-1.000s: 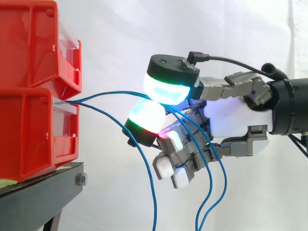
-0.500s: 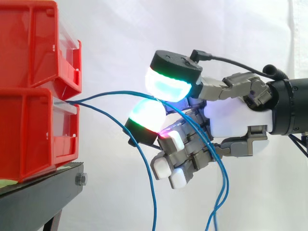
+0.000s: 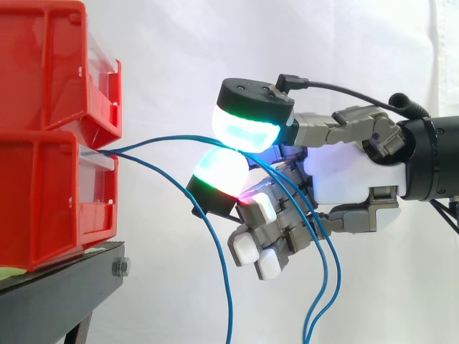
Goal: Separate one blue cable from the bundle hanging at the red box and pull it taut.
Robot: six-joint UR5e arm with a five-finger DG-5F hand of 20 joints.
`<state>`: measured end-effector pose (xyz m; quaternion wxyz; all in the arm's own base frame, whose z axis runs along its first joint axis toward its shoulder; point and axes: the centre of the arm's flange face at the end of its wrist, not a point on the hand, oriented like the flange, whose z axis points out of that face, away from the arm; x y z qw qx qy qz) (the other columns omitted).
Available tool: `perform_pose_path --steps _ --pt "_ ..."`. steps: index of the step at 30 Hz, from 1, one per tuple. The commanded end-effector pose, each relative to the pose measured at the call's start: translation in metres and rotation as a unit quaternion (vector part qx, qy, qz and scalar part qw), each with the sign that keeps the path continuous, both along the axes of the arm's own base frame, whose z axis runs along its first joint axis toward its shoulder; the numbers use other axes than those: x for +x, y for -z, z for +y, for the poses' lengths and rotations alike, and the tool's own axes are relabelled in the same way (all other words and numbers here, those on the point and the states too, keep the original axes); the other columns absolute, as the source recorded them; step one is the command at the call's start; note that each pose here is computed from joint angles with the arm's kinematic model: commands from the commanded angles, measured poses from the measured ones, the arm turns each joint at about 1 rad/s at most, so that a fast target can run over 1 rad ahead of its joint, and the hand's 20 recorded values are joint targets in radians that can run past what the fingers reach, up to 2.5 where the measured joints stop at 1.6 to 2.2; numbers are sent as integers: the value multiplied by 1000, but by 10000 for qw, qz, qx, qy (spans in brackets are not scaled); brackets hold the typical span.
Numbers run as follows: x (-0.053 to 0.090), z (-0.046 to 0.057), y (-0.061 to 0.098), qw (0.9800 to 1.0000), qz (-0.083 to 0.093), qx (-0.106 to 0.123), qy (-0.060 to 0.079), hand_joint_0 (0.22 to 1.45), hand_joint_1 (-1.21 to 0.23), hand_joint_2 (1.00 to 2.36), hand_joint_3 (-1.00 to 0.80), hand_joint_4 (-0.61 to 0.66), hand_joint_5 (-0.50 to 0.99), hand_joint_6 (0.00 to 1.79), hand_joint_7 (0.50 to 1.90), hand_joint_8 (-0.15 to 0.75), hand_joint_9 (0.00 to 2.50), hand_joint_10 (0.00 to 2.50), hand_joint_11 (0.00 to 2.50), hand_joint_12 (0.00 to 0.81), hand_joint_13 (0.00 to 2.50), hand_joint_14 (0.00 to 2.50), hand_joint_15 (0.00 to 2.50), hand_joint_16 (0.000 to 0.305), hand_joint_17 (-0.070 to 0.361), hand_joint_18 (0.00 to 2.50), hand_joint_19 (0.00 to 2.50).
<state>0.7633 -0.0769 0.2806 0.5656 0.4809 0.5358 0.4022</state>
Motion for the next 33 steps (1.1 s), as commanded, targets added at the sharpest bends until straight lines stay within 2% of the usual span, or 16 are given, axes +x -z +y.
perform_pose_path --steps 1,3,4,6,7,9,12,15,16,18,20,26,30,32,33 --pt "0 0 0 10000 4 -1 1 635 -813 1013 -202 27 -173 902 1138 336 1089 21 884 346 1001 20 519 36 82 920 540" --pt "0 0 0 10000 4 -1 1 647 -834 1014 -202 0 -177 905 1164 332 1083 21 893 343 994 19 529 36 80 910 539" --pt "0 1 0 10000 4 -1 -6 661 -852 1016 -194 -22 -181 905 1221 322 1066 22 903 336 983 19 527 34 77 899 543" --pt "0 0 0 10000 4 -1 1 690 -888 1017 -215 -60 -187 916 1213 311 1050 20 904 336 975 19 526 34 77 900 534" --pt "0 0 0 10000 4 -1 1 718 -913 1015 -246 -56 -191 919 1237 312 1049 22 899 335 971 19 519 34 77 901 525" --pt "0 0 0 10000 4 -1 1 773 -940 1013 -335 -71 -191 926 1180 304 1044 22 912 327 966 20 516 34 77 894 508" --pt "0 1 0 10000 4 -1 -6 804 -941 1003 -456 -67 -177 927 1212 312 1135 23 955 316 992 20 536 33 74 920 515" --pt "0 0 2 10000 12 -1 1 774 -938 1000 -500 -18 -170 924 1218 314 1161 24 974 316 1016 20 536 32 72 950 506" --pt "0 0 0 10000 4 -1 9 722 -923 1000 -500 -4 -163 921 1265 314 1172 24 964 316 1022 22 538 32 71 963 512" --pt "0 0 2 10000 12 -2 9 677 -901 1000 -500 8 -157 920 1246 318 1182 21 964 318 1032 22 551 32 71 960 528" --pt "0 0 0 10000 4 -1 9 569 -845 1000 -500 40 -141 908 1199 317 1209 22 951 320 1045 20 554 33 74 967 538" --pt "0 1 0 10000 4 -1 1 460 -732 1000 -500 58 -124 892 1175 340 1252 21 923 351 1073 20 549 39 87 1014 536" --pt "0 0 2 10000 12 -2 9 468 -568 1000 -500 78 -122 871 1164 333 1261 20 916 354 1085 18 551 40 89 1008 559" --pt "0 0 0 10000 4 -1 9 568 -399 1000 -500 55 -124 855 1193 305 1254 23 923 325 1060 21 570 34 76 946 624" --pt "0 0 0 10000 4 -1 9 580 -388 1000 -500 51 -124 851 1197 308 1246 23 913 323 1058 20 573 34 76 942 630"
